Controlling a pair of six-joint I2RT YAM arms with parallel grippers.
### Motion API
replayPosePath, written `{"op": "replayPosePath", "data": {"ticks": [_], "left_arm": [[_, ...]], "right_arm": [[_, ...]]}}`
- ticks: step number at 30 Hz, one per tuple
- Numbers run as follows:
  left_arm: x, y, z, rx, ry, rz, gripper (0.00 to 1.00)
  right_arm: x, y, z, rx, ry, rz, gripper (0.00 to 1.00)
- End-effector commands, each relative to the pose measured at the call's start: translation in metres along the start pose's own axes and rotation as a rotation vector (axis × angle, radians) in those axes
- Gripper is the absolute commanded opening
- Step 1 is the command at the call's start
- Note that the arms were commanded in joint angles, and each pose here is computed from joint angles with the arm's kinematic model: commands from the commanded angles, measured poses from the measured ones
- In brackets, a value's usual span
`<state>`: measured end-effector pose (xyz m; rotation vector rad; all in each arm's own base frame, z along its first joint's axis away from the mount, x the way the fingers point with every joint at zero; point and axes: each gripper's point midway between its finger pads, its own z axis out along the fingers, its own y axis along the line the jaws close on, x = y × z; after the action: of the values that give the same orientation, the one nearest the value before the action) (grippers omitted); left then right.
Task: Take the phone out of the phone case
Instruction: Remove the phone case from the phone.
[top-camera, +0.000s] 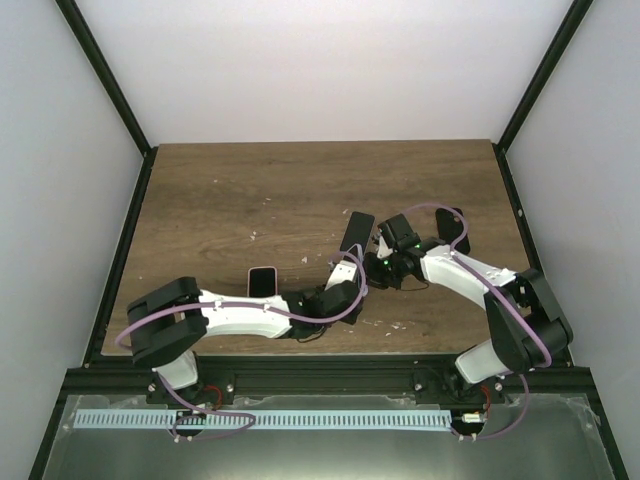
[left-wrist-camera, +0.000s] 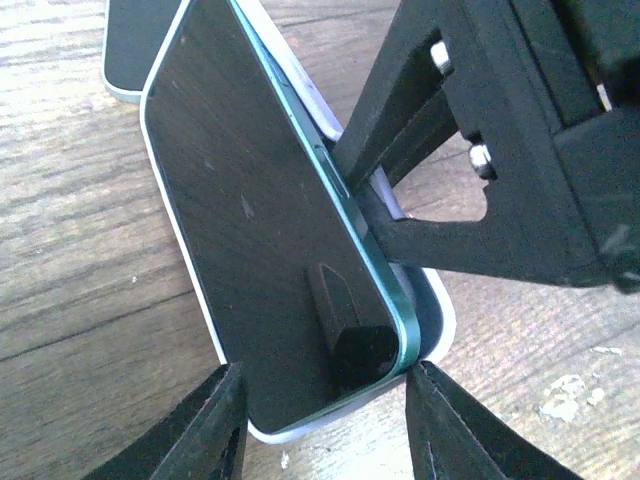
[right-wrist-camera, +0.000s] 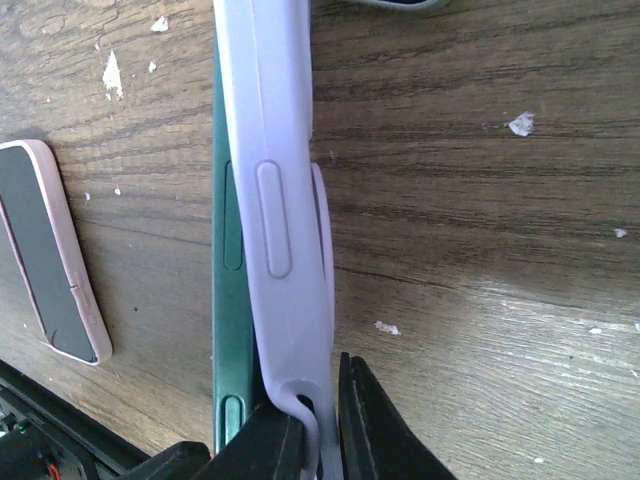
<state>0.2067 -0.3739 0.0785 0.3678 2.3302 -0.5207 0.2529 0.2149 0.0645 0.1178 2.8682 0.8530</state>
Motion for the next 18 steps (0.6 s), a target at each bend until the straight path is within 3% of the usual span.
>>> {"op": "replayPosePath", "data": {"ticks": [1,12,18], "left_arm": [[-0.019,0.003,0.002,-0.063,-0.078,0.031,0.43],[-0.02,0.03,0.008,-0.233,-0.097,0.162,0.29],[-0.025,0.039,0.007,-0.294,-0.124,0.24,0.28]], "right_arm": [[-0.015,0.017,-0.007,-0.029,-0.048,-0.015,0.01],[-0.004,0.019,-0.003,-0.071,-0.006,-0.023,0.01],[0.011,0.031,0.002,-0.169,0.075,-0.042,0.01]]}}
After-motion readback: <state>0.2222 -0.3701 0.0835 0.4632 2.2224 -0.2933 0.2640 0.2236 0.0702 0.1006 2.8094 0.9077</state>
